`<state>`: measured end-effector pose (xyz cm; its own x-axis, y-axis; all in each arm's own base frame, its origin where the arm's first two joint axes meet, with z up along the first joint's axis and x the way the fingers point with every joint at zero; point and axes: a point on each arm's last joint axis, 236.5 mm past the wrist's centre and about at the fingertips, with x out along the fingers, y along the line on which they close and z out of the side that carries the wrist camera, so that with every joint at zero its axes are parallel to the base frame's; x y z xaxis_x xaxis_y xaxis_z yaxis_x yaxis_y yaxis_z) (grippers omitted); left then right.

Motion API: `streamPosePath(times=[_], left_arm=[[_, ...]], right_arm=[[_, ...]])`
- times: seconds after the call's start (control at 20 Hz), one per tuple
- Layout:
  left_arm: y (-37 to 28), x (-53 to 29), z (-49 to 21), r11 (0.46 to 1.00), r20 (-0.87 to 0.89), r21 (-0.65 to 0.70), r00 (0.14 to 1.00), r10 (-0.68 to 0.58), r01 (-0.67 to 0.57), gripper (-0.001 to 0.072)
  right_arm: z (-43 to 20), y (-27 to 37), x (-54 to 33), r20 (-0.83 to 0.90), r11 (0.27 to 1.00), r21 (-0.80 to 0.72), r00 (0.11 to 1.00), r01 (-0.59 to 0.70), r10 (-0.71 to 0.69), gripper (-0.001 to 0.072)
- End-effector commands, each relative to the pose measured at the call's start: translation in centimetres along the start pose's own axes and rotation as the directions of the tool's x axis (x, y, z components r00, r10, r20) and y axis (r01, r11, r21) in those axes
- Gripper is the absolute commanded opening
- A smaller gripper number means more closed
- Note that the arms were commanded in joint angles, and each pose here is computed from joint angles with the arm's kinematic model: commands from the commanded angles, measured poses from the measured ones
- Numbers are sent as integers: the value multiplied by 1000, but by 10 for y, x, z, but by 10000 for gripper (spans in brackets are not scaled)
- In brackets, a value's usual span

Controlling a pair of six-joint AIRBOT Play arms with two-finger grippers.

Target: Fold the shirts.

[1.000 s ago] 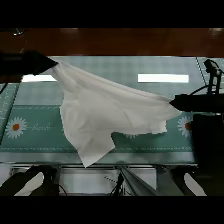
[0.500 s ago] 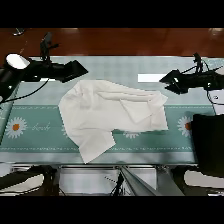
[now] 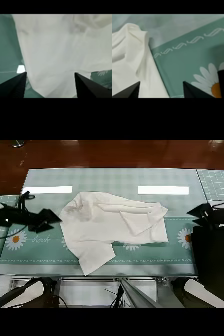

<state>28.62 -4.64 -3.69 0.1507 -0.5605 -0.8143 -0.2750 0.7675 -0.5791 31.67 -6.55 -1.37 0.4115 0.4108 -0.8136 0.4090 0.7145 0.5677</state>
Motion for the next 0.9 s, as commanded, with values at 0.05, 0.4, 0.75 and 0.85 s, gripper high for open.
streamPosePath(times=[0.05,0.4,0.75,0.85], left_arm=[[33,36,-53,985,-72,-170,997,-35,23,704],[22,56,-71,979,-86,-167,987,-134,118,702],[-31,87,-78,966,-105,-70,962,-254,247,698],[-33,94,-79,966,-109,-75,961,-254,246,262]], right_arm=[[-40,-24,13,-15,997,72,1000,23,-22,621],[-41,-24,13,-19,997,71,1000,22,-21,622],[-42,-30,13,-21,997,61,999,48,-47,622],[-43,-30,13,-28,997,60,999,48,-46,622]])
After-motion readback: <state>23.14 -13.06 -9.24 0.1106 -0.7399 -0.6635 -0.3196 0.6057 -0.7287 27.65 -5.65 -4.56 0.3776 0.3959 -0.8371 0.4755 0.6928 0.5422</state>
